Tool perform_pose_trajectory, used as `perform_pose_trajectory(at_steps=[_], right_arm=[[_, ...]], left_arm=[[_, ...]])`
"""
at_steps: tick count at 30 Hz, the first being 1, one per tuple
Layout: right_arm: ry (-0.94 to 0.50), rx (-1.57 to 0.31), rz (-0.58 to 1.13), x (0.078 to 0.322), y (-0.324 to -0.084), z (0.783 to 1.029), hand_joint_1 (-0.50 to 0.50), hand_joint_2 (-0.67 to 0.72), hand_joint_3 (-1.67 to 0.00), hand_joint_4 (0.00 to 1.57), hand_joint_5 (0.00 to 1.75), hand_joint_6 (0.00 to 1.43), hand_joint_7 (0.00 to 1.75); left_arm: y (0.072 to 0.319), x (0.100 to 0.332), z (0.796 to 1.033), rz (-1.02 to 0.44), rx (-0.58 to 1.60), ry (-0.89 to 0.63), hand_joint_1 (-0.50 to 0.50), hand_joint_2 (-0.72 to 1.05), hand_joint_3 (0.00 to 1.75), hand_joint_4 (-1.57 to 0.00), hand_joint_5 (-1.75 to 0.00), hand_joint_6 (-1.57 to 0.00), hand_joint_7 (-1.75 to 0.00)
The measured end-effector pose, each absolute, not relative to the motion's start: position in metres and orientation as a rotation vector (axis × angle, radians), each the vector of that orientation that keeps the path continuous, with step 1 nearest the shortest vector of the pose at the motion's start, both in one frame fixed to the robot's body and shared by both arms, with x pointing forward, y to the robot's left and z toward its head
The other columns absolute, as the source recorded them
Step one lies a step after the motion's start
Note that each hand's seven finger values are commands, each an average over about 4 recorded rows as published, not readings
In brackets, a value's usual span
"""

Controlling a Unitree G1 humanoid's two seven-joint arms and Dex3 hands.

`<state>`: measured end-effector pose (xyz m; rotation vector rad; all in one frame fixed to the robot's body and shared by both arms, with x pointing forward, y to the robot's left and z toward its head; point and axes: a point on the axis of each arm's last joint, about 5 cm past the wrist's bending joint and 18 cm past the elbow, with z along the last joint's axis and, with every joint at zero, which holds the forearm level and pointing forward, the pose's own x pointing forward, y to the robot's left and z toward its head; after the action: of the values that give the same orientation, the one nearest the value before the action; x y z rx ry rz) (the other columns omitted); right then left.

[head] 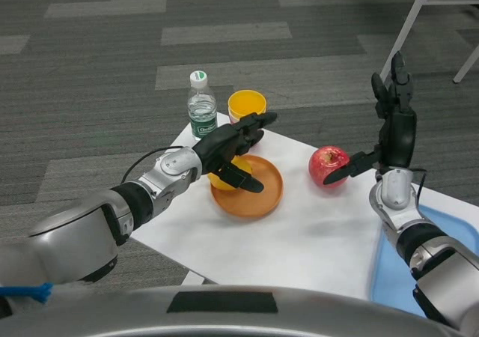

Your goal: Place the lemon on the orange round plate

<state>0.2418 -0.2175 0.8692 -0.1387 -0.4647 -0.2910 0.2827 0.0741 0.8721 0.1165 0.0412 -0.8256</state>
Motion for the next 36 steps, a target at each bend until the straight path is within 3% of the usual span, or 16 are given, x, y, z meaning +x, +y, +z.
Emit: perform_pose_trajectory(at_steps=[3, 6, 8, 10, 13, 23, 29, 33, 36], right_arm=[[-0.468, -0.135, -0.292, 0.242, -0.217, 0.87, -0.25, 0.72, 0.0, 0.71, 0.0, 0.0, 0.0], [-0.469, -0.133, -0.292, 0.243, -0.217, 0.87, -0.25, 0.72, 0.0, 0.71, 0.0, 0.0, 0.0], [-0.47, -0.133, -0.292, 0.243, -0.216, 0.87, -0.25, 0.72, 0.0, 0.71, 0.0, 0.0, 0.0], [-0.47, -0.132, -0.292, 0.243, -0.216, 0.87, -0.25, 0.72, 0.0, 0.71, 0.0, 0.0, 0.0], [-0.471, -0.132, -0.293, 0.243, -0.216, 0.87, -0.25, 0.72, 0.0, 0.71, 0.0, 0.0, 0.0], [-0.468, -0.134, -0.295, 0.243, -0.217, 0.87, -0.25, 0.72, 0.0, 0.71, 0.0, 0.0, 0.0], [-0.469, -0.134, -0.295, 0.243, -0.217, 0.87, -0.25, 0.72, 0.0, 0.71, 0.0, 0.0, 0.0], [-0.47, -0.133, -0.295, 0.243, -0.217, 0.87, -0.25, 0.72, 0.0, 0.69, 0.0, 0.0, 0.0], [-0.471, -0.132, -0.294, 0.243, -0.216, 0.87, -0.25, 0.72, 0.0, 0.69, 0.0, 0.0, 0.0]], left_arm=[[0.077, 0.278, 0.871, -0.823, 0.048, 0.007, 0.5, 0.38, 0.09, 0.0, 0.0, 0.0, -0.14], [0.079, 0.274, 0.872, -0.824, -0.013, -0.018, 0.5, 0.41, 0.09, 0.0, 0.0, 0.0, -0.14], [0.081, 0.271, 0.872, -0.811, -0.064, -0.032, 0.5, 0.56, 0.09, 0.0, 0.0, 0.0, -0.14], [0.082, 0.268, 0.871, -0.796, -0.117, -0.048, 0.5, 0.83, 0.09, 0.0, 0.0, -0.01, -0.14], [0.084, 0.264, 0.873, -0.774, -0.186, -0.079, 0.5, 1.05, 0.09, 0.0, 0.0, -0.01, -0.14], [0.094, 0.263, 0.883, -0.739, -0.307, -0.176, 0.5, 0.96, 0.35, 0.0, 0.0, 0.0, -0.07], [0.101, 0.261, 0.884, -0.703, -0.326, -0.204, 0.5, 0.94, 0.31, 0.0, 0.0, 0.0, -0.07], [0.103, 0.258, 0.883, -0.656, -0.433, -0.209, 0.5, 1.05, 0.11, 0.0, 0.0, 0.0, -0.07], [0.103, 0.255, 0.882, -0.613, -0.53, -0.219, 0.5, 0.96, 0.09, 0.0, 0.0, 0.0, -0.07]])
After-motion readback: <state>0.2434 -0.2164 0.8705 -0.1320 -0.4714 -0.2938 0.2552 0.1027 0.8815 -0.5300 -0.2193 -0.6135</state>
